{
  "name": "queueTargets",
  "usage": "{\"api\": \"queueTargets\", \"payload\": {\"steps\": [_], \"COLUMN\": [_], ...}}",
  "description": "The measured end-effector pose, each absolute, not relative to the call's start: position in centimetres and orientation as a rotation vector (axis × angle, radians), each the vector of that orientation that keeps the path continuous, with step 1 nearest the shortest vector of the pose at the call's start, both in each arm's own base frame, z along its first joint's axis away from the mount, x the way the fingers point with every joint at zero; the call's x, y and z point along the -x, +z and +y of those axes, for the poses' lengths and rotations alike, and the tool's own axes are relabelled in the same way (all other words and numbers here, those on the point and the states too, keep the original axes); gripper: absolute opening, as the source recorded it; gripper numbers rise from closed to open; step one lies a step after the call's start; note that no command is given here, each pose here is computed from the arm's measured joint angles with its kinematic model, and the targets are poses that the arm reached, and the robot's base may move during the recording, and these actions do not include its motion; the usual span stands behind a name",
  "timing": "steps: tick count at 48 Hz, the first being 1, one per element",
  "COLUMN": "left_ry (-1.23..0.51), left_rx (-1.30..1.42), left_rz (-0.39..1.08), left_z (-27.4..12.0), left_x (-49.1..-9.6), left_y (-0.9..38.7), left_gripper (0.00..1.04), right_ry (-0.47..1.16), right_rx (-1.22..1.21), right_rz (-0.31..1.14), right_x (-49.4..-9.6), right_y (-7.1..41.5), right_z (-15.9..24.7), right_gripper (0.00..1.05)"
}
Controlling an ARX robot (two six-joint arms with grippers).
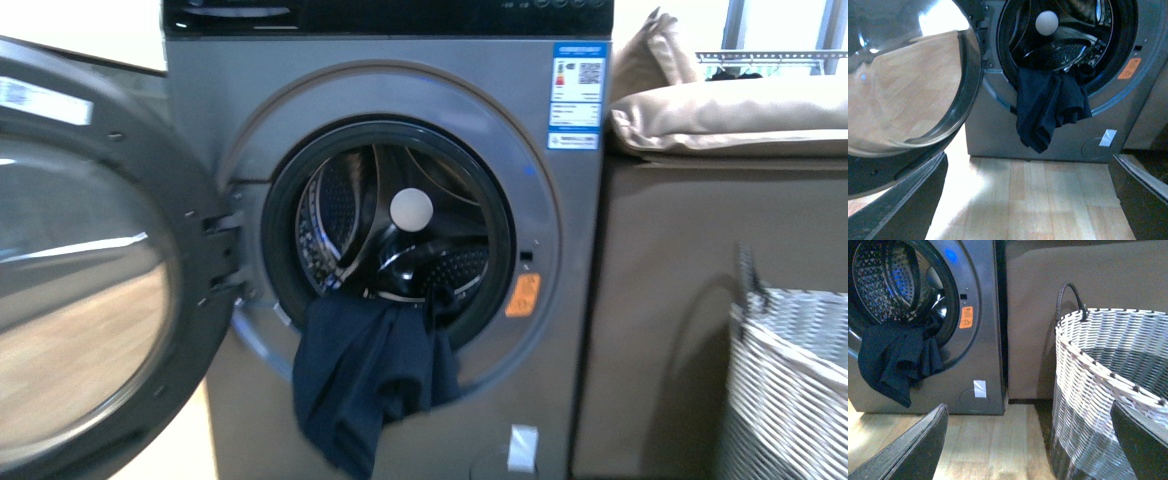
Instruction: Collect clothes from washing machine
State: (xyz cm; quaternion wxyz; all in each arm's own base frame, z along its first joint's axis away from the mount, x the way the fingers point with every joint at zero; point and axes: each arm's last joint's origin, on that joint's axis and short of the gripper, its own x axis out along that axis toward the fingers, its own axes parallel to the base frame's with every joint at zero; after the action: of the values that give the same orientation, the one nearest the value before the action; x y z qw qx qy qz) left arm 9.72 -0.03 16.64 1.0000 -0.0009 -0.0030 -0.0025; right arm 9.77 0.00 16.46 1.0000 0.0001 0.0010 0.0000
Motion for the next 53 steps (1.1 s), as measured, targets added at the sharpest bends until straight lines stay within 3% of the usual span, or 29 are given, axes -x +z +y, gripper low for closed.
{"api": "queueTargets", "payload": {"steps": [53], "left_ry": [-0.002], "left_rx": [0.001], "left_rz": [-0.006], "left_z": [-0.02], "left_x": [-9.72], "left_y": [16.64], "left_gripper": [0.98], "right_ry": [0.001], "right_rx": [0.000], "right_rz": [0.002], "right_x": [-9.77], "right_y": [16.47], "right_z": [0.00], "right_gripper": [0.97]}}
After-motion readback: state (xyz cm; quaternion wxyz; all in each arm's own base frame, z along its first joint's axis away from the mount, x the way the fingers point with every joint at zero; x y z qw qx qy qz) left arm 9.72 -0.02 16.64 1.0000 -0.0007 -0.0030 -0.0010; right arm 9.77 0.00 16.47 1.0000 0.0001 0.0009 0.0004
